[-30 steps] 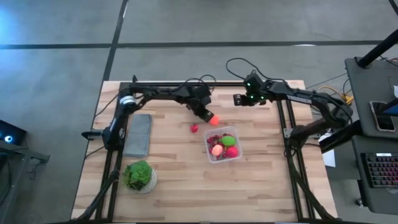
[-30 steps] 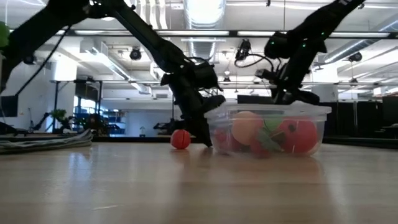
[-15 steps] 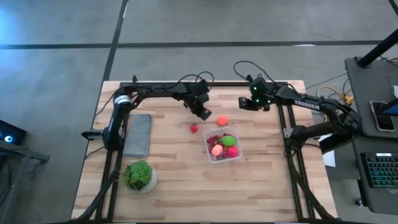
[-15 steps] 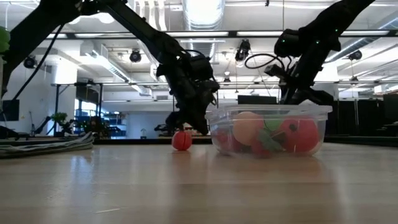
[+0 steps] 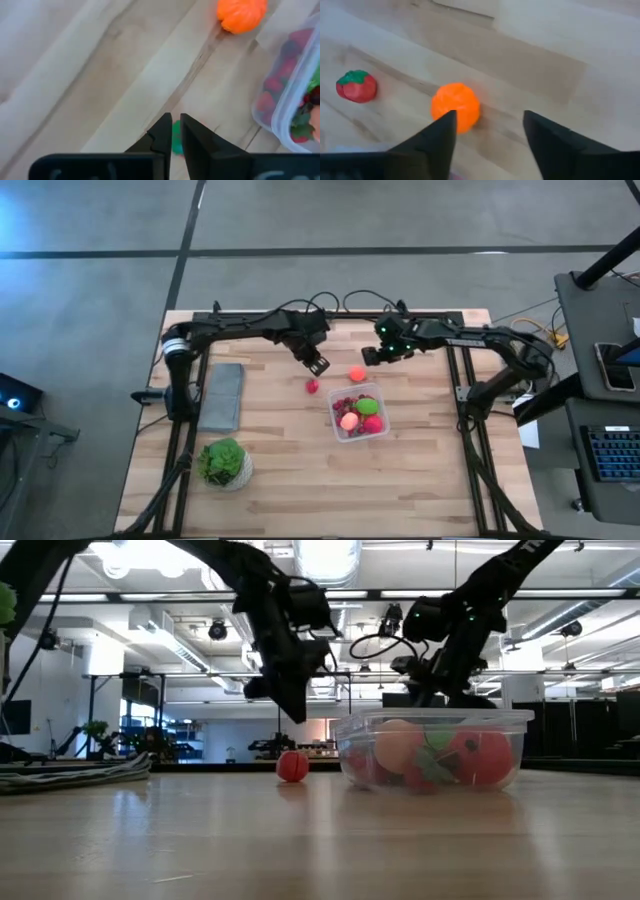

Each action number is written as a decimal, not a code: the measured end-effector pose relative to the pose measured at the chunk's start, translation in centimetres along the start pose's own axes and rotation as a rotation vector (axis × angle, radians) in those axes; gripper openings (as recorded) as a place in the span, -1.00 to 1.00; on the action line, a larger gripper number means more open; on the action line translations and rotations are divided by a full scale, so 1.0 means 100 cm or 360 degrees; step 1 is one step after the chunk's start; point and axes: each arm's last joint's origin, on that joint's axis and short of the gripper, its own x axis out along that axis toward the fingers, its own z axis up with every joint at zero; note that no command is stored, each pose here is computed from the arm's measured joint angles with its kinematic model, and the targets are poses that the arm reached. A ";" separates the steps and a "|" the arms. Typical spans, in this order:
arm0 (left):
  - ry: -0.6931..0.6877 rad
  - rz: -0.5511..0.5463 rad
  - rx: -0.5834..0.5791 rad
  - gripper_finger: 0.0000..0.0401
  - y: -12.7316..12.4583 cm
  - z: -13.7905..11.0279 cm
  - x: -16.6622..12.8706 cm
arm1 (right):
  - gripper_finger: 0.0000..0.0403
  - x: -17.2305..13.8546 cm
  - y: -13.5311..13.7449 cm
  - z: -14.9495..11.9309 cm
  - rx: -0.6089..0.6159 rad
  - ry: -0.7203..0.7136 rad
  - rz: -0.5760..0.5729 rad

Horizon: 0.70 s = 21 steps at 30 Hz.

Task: Pick and placing Produce into tupperware
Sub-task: Put the tangerine into the transparent bin

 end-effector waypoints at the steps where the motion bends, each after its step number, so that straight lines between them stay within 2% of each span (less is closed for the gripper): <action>1: -0.0022 0.0018 0.0006 -0.87 -0.001 -0.001 -0.007 | 0.10 0.002 0.002 0.002 0.0000 0.0004 0.0001; 7: -0.0169 0.0078 0.0022 -0.70 -0.003 -0.013 -0.041 | 0.48 0.022 0.013 0.016 0.0008 0.0136 0.0066; 10: -0.0244 0.0196 0.0011 -0.62 0.000 -0.023 -0.057 | 0.60 0.037 0.017 0.018 0.0023 0.0226 0.0066; 16: -0.0406 0.0297 -0.0049 -0.55 0.007 -0.048 -0.090 | 0.67 0.060 0.027 0.017 0.0001 0.0345 0.0019; 21: -0.0463 0.0349 -0.0088 -0.54 0.015 -0.066 -0.099 | 0.64 0.070 0.036 0.017 -0.0013 0.0392 -0.0020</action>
